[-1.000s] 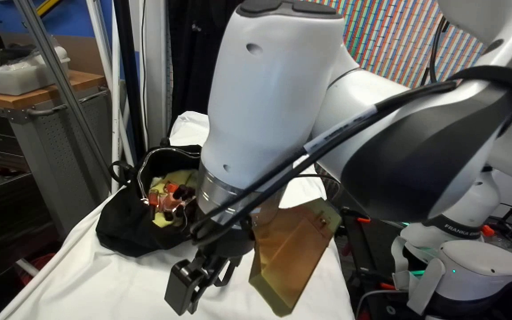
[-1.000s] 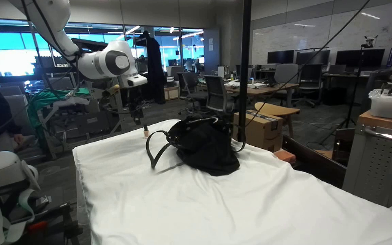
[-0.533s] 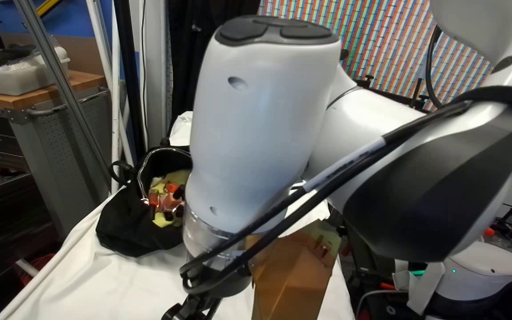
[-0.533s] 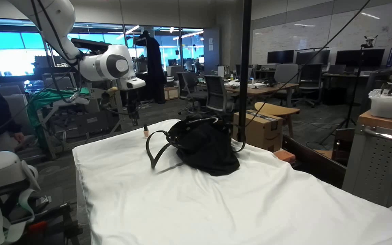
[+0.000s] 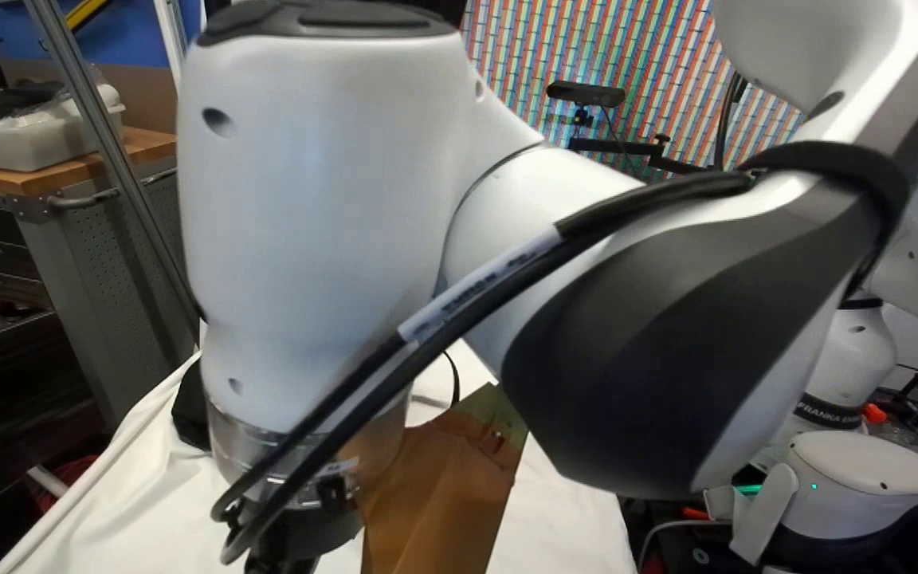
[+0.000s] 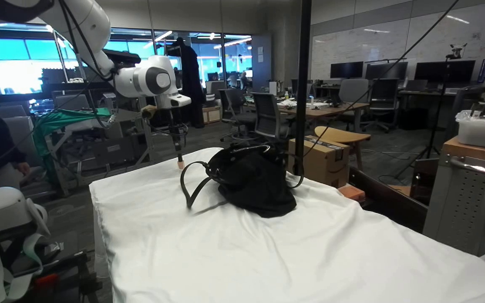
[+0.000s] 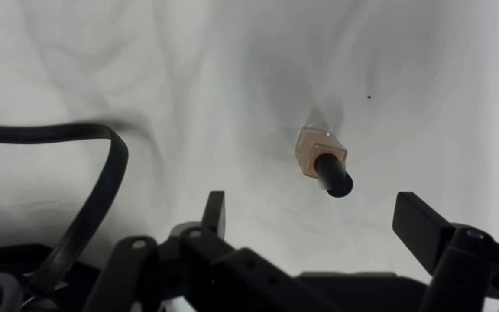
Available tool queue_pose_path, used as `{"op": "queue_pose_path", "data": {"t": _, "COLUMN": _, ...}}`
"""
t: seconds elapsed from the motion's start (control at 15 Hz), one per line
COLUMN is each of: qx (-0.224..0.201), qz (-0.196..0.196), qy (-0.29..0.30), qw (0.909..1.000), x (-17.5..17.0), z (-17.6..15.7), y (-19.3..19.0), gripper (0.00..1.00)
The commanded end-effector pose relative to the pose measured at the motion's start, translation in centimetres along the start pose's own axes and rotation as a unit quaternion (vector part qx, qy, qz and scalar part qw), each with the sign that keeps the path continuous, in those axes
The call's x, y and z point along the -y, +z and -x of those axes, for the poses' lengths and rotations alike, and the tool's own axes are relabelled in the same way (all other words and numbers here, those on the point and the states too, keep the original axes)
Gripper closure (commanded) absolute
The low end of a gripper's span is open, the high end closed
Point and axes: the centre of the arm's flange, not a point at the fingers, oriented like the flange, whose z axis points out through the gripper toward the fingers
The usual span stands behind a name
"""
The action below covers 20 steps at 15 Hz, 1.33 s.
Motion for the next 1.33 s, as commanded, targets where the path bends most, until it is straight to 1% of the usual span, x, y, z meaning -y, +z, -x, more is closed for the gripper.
{"op": "queue_pose_path", "data": {"t": 0.0, "qx": 0.012, "qz": -0.017, "qy": -0.04, "qw": 0.999, "x": 2.6, "z": -2.6, "y": 0.0, "gripper": 0.0}}
{"op": "queue_pose_path", "data": {"t": 0.33, "qx": 0.02, "qz": -0.023, "qy": -0.072, "qw": 0.997, "x": 4.1, "z": -4.0, "y": 1.9, "gripper": 0.0}}
{"op": "queue_pose_path", "data": {"t": 0.53, "qx": 0.033, "qz": -0.026, "qy": -0.082, "qw": 0.9958, "x": 4.1, "z": -4.8, "y": 3.2, "gripper": 0.0}}
{"op": "queue_pose_path", "data": {"t": 0.93, "qx": 0.058, "qz": -0.017, "qy": -0.076, "qw": 0.9953, "x": 3.3, "z": -5.4, "y": 5.4, "gripper": 0.0}}
{"op": "queue_pose_path", "data": {"t": 1.27, "qx": 0.062, "qz": -0.006, "qy": -0.067, "qw": 0.9958, "x": 3.2, "z": -4.5, "y": 6.7, "gripper": 0.0}}
